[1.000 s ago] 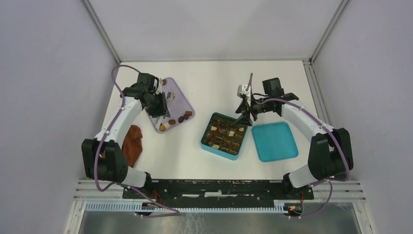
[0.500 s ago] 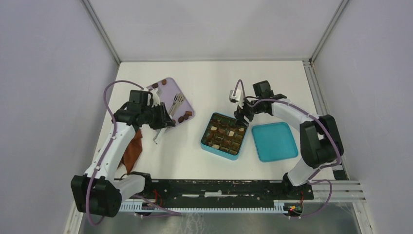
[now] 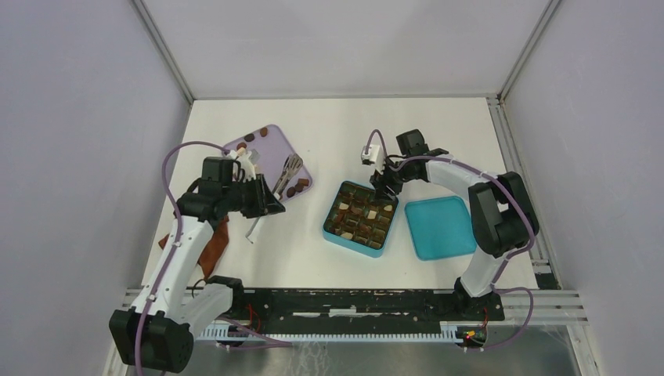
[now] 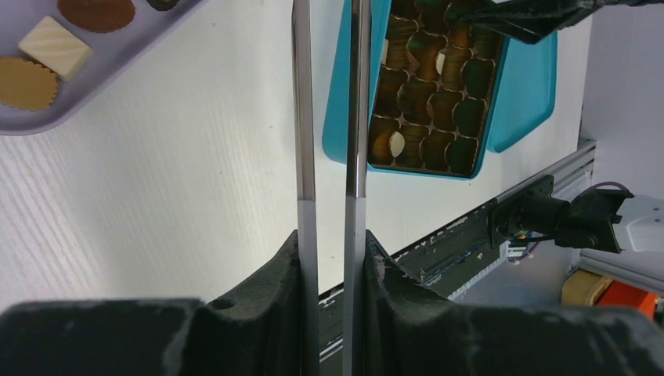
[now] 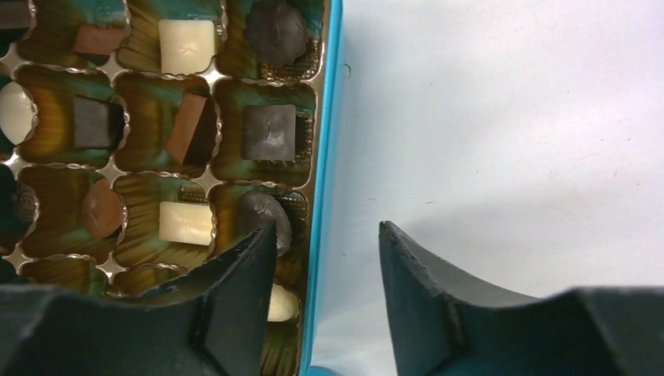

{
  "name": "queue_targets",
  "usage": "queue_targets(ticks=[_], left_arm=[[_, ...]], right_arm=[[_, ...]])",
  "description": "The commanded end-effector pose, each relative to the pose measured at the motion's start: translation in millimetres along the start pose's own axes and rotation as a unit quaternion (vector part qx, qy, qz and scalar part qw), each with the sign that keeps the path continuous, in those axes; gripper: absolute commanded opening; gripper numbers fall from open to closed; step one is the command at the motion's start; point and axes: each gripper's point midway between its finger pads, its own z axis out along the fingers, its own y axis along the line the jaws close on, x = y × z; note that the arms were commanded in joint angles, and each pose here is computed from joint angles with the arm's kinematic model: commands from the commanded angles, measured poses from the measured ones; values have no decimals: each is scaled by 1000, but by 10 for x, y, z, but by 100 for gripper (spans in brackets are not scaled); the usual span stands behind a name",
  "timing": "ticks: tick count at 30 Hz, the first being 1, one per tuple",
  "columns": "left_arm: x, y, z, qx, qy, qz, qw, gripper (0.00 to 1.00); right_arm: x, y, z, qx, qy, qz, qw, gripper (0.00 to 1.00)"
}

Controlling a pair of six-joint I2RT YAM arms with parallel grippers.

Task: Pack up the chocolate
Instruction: Pick up the fake chocolate from the plate, then place the fake chocolate in the packing box.

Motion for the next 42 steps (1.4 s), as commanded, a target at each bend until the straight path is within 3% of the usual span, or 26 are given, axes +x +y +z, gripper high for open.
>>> queue_targets(ticks=[1,6,9,14,20,27,32,42], left_arm=[[-22,-264,-71,62,-19,14,998,2],[91,-286,-35,73,-10,9,997,2],[123,-349,-42,88,-13,8,996,2],[176,-517,-94,121,-9,20,992,2],[181,-777,-242,174,-22,51,983,2],[163,-1053,-427,226,-48,87,969,2],[214,-1156,-405,244,-43,96,964,2],[449,-1318,-212,242,-10,110,964,2]], right_arm=[[-73,-137,35,20,6,-9,1000,49],[-154,-139,-14,27,-3,-20,999,12],[-274,-142,-113,43,-21,-33,998,0],[-598,-150,-340,87,-53,-83,991,0],[-1177,-184,-762,173,-100,-172,965,0],[-1671,-162,-1083,222,-124,-210,944,0],[-1683,-55,-1061,207,-133,-196,949,0],[-1243,84,-628,119,-134,-101,978,0]])
